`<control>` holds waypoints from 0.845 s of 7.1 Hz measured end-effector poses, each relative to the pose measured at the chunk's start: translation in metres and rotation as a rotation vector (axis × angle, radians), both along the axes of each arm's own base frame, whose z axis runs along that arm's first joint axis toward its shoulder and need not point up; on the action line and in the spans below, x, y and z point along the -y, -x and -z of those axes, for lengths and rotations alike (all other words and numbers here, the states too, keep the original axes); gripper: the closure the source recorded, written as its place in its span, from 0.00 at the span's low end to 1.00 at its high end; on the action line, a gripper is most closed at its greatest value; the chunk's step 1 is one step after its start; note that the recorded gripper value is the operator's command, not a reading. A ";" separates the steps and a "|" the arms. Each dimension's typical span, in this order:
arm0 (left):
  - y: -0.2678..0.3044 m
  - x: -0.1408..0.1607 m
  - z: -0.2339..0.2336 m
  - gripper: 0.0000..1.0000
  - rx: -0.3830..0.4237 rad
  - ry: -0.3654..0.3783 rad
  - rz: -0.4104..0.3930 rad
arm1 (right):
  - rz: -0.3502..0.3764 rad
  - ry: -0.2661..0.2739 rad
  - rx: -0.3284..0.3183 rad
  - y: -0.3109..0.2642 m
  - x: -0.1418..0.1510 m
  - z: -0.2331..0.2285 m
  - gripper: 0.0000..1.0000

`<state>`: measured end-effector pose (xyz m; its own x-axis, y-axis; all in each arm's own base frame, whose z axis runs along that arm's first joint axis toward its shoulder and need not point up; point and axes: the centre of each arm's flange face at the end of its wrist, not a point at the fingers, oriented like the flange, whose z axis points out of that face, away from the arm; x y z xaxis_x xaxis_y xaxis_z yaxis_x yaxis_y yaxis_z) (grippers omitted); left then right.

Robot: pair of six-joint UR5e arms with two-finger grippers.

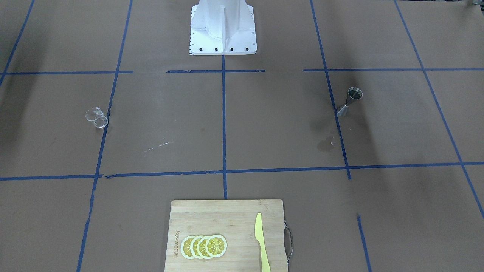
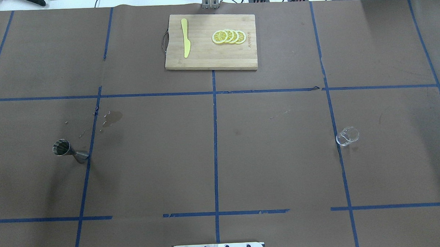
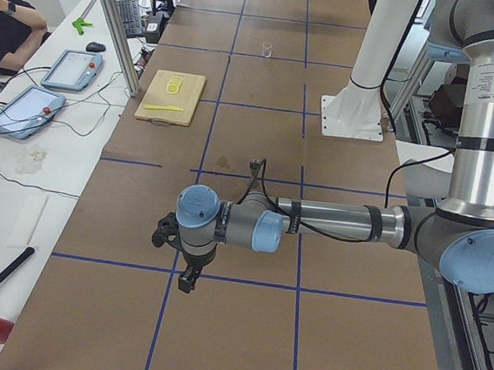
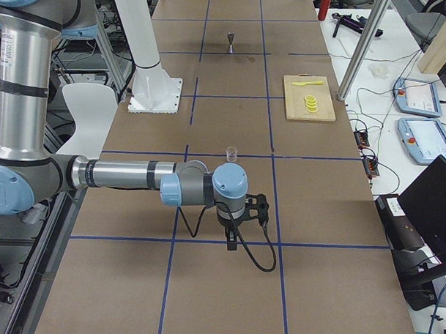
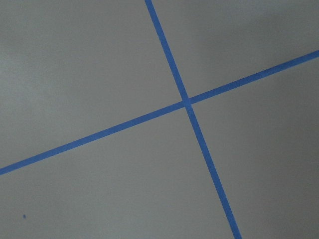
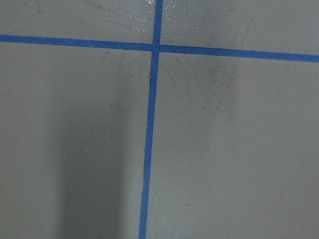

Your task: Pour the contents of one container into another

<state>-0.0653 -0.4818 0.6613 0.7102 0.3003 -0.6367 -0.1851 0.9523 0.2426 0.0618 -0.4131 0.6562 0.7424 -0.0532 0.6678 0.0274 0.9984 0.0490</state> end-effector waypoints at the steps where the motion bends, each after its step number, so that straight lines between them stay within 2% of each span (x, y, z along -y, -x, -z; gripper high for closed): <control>1: 0.000 -0.001 0.000 0.00 0.000 0.007 -0.001 | 0.000 0.007 -0.026 -0.002 0.002 0.000 0.00; 6: 0.000 -0.001 0.009 0.00 0.001 -0.021 -0.005 | 0.001 0.010 -0.034 -0.002 0.002 0.002 0.00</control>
<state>-0.0658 -0.4812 0.6521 0.7090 0.3172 -0.6299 -0.1905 0.9461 0.2621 0.0635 -0.4148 0.6539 0.7645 -0.0473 0.6429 0.0296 0.9988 0.0383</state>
